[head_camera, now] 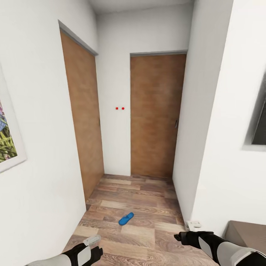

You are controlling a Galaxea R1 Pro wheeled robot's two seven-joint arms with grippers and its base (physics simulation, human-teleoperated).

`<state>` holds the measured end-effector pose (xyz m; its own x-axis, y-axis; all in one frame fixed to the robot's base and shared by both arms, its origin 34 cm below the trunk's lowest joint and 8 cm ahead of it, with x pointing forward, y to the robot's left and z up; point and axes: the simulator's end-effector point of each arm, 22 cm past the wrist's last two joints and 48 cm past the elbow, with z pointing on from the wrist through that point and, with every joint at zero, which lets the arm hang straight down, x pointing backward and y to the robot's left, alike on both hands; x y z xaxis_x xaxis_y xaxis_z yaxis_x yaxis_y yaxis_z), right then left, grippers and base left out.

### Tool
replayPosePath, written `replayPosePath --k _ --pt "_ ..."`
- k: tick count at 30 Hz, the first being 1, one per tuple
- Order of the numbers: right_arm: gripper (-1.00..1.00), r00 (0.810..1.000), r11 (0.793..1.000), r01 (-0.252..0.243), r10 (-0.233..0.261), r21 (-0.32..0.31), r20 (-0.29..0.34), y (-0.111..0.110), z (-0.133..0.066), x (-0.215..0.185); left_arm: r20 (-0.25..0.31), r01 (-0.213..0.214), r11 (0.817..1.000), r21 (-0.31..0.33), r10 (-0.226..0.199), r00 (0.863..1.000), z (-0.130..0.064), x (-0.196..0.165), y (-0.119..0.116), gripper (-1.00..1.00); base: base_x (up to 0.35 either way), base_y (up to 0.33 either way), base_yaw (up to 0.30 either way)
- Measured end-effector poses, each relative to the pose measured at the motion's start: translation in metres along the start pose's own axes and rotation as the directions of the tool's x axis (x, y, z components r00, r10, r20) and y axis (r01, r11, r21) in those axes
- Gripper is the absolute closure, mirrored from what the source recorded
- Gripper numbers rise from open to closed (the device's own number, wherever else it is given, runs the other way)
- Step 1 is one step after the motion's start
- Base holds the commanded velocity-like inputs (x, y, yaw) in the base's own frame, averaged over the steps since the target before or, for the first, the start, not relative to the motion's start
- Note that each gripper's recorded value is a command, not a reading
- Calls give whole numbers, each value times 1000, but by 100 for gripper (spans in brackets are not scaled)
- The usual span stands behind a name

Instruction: In the bedroom, move the book from the bed onto either nightstand, and place the two sandals side by side next to the bed.

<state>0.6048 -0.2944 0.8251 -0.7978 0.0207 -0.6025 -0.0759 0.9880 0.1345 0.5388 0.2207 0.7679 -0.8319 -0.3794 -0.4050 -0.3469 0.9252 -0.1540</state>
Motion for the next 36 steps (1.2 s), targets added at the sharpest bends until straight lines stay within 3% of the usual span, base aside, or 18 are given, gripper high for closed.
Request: replayPosePath --k 12,19,36 --pt "-100 1000 1000 0 0 0 -1 0 0 0 0 0 1000 0 0 1000 0 0 0 -100 181 239 -129" --pt "-100 1000 1000 0 0 0 0 0 0 0 0 0 1000 1 0 1000 0 0 -1 -100 43 56 -65" --pt "-100 1000 1000 0 0 0 10 1 -3 -5 9 0 1000 5 0 1000 -3 -4 -2 -100 6 8 -203"
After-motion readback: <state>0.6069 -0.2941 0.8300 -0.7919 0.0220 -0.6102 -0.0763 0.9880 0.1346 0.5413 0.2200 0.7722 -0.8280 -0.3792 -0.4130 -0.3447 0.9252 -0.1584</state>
